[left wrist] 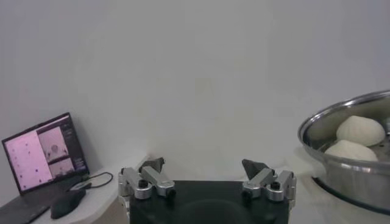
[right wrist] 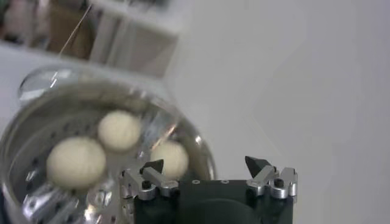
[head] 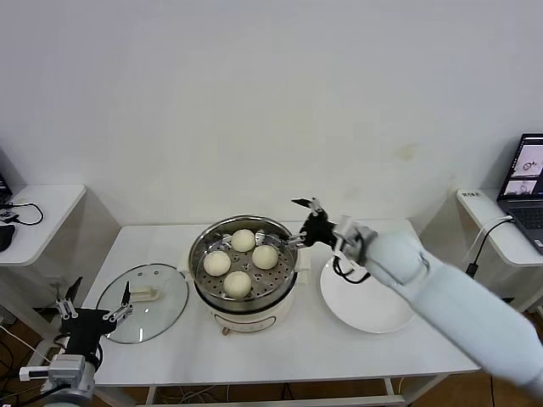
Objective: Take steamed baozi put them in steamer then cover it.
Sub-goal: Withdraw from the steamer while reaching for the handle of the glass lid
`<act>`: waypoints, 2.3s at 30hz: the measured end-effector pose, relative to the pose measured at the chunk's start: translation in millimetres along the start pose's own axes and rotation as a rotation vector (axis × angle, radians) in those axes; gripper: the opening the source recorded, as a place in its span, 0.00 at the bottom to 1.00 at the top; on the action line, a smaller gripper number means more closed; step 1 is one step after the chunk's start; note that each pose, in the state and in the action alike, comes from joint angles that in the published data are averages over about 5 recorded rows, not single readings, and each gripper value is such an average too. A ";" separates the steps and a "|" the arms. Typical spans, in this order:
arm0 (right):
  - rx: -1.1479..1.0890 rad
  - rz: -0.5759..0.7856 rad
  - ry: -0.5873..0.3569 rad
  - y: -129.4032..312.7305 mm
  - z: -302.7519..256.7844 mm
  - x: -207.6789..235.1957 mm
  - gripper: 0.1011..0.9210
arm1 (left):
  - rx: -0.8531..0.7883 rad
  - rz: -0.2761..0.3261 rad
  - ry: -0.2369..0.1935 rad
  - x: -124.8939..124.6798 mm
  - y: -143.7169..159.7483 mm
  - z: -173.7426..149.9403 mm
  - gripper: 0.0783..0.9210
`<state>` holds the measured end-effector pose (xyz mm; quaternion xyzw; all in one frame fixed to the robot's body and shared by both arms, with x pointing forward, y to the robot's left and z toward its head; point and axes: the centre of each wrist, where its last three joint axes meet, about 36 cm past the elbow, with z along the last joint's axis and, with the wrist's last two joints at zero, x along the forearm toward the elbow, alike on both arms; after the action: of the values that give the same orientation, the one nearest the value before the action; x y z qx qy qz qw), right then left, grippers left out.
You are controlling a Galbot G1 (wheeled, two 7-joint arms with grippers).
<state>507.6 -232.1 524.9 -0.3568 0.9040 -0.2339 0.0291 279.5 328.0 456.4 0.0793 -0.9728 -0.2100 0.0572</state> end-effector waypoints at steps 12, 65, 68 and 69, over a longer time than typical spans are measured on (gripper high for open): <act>-0.227 0.428 -0.135 47.4 77.2 107.5 0.88 | -0.417 -0.009 -0.045 -17.9 3.7 34.9 0.88; -0.397 0.842 0.095 169.9 107.4 258.1 0.88 | -1.380 0.203 -0.052 -152.5 6.5 164.0 0.88; -0.398 0.842 0.097 171.5 107.5 259.4 0.88 | -1.380 0.202 -0.054 -158.1 5.4 162.0 0.88; -0.398 0.842 0.098 172.2 107.5 259.8 0.88 | -1.380 0.203 -0.055 -159.9 5.0 161.4 0.88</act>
<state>229.3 -337.0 382.6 0.0541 0.9977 -0.0403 0.0096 412.4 425.4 299.9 -0.0717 -0.6206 -0.7757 0.0893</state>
